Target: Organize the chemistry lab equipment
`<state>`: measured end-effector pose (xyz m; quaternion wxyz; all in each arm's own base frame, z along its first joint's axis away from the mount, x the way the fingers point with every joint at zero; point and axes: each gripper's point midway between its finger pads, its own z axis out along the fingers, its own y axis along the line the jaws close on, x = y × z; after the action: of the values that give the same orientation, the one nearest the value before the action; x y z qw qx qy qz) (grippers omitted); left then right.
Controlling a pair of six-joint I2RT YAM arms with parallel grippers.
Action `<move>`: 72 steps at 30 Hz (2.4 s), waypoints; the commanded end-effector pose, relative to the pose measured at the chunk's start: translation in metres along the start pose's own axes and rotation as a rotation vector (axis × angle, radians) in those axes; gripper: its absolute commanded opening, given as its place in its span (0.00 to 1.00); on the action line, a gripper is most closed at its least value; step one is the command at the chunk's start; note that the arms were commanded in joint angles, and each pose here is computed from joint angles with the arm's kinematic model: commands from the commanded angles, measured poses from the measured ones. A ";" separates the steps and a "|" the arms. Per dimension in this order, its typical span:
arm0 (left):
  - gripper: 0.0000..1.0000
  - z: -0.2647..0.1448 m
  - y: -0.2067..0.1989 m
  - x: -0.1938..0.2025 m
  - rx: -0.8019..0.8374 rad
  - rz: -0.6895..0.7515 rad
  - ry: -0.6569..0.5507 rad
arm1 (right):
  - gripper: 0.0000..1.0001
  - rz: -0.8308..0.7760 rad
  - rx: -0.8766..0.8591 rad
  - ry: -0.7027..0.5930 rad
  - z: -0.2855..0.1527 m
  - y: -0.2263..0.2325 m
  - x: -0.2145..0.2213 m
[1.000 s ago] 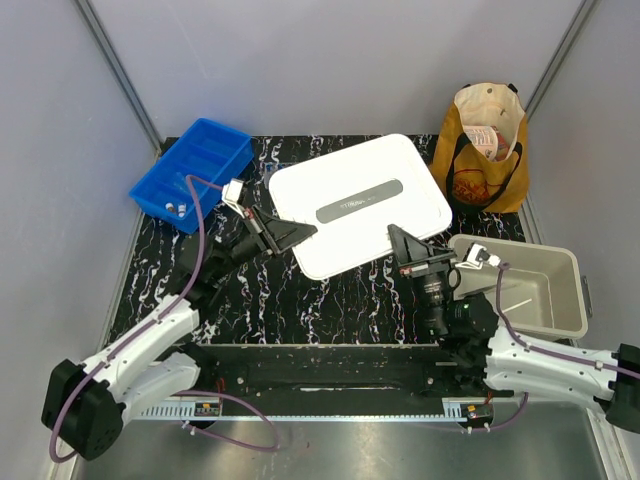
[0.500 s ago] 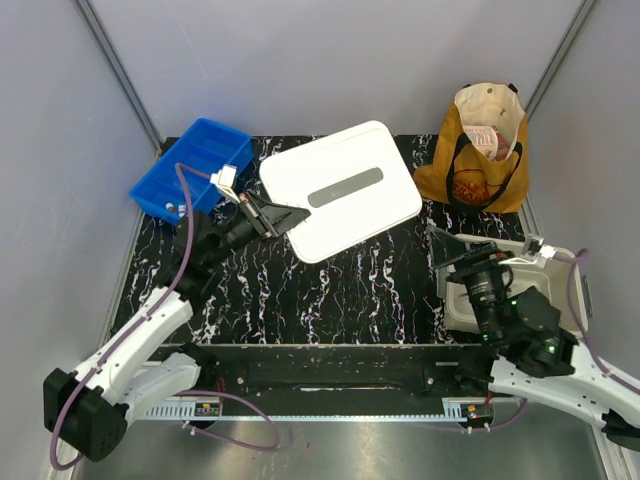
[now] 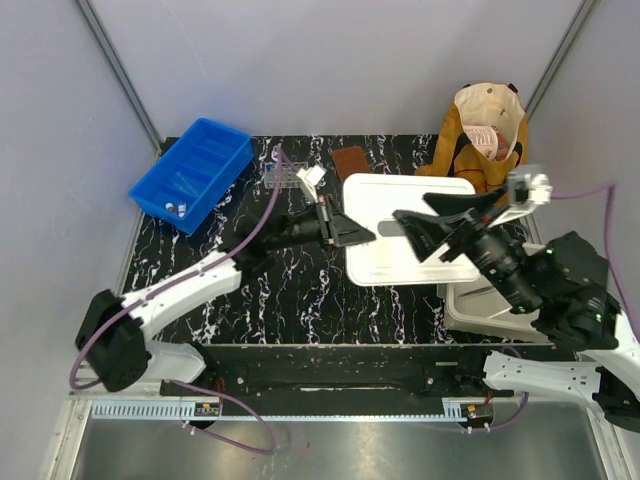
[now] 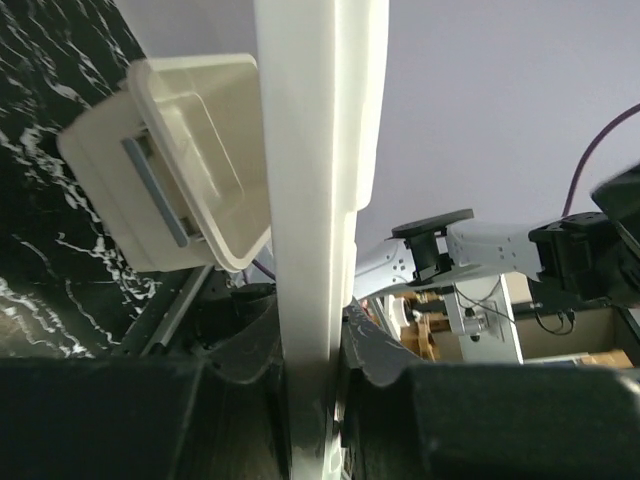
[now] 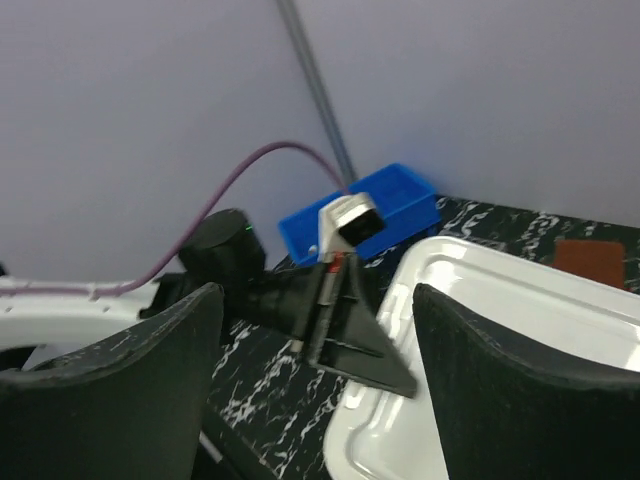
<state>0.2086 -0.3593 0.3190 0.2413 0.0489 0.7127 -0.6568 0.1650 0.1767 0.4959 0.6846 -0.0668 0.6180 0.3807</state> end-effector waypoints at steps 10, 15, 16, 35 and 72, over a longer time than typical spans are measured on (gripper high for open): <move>0.00 0.106 -0.038 0.029 0.245 -0.052 0.087 | 0.82 0.169 -0.408 0.114 0.013 0.093 0.025; 0.00 0.140 -0.038 0.046 0.298 -0.125 0.125 | 0.81 0.252 -0.500 0.110 0.014 0.114 0.023; 0.00 0.146 -0.040 0.049 0.314 -0.137 0.135 | 0.81 0.265 -0.502 0.106 0.015 0.116 0.022; 0.00 0.201 -0.027 0.094 0.282 -0.240 0.190 | 0.80 0.309 -0.469 0.083 0.007 0.104 0.021; 0.41 0.224 0.025 0.109 0.062 -0.166 0.201 | 0.80 0.301 -0.443 0.078 -0.006 0.093 0.015</move>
<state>0.1752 -0.6048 0.2058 0.0663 0.0540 0.7397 -0.6675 0.1023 0.2519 0.5091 0.5534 -0.1447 0.5561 0.6029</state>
